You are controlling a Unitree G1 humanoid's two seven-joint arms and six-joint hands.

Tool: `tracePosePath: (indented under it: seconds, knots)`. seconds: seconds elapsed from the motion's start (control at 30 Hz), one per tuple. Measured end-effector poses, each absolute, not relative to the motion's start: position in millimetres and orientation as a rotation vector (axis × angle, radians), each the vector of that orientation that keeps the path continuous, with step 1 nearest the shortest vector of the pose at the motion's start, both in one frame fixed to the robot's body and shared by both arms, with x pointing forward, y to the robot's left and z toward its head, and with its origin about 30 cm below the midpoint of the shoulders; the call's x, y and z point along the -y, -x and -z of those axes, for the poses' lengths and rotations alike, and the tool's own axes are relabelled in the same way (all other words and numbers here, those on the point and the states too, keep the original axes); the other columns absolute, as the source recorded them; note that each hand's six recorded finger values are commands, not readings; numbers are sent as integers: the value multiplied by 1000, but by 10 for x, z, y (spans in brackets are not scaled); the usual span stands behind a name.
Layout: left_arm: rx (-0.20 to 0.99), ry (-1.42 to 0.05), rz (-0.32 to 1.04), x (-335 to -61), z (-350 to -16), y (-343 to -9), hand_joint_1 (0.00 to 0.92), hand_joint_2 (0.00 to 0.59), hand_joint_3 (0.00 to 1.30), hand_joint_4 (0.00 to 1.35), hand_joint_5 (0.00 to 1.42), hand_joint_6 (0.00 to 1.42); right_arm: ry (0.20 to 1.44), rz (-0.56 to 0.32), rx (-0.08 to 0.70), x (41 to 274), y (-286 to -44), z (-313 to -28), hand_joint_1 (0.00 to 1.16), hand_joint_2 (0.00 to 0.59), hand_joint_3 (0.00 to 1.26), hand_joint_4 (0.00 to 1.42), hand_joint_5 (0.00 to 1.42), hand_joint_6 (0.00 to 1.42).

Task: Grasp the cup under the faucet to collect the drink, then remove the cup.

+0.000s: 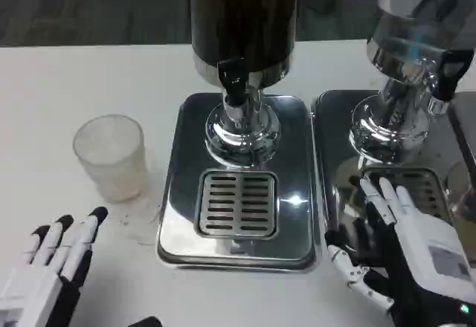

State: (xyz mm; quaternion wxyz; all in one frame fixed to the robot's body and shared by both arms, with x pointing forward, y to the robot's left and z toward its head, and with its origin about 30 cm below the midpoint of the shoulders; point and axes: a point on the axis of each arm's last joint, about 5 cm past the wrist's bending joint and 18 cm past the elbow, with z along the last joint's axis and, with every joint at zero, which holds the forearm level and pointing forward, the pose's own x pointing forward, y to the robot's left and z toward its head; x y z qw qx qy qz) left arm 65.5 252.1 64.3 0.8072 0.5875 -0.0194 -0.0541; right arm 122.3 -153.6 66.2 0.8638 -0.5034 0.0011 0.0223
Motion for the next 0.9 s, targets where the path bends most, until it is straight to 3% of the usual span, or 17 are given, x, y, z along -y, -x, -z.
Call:
tracePosePath:
  seconds: [0.5, 0.67, 0.9]
  knots:
    - [41, -1252, 118, -2503, -647, -640, 0, 45, 0, 0, 0, 0, 1057, -51, -8, 1558, -1203, -659, 235, 419, 102, 0, 0, 117]
    - [58, -1163, 85, -2521, -622, -639, 0, 39, 0, 0, 0, 0, 1047, -51, -7, 1562, -1204, -664, 237, 419, 109, 0, 0, 123]
    - [169, -1055, -39, -2608, -627, -732, 0, 32, 0, 0, 0, 3, 1041, -47, 5, 1567, -1210, -689, 239, 420, 123, 0, 0, 138]
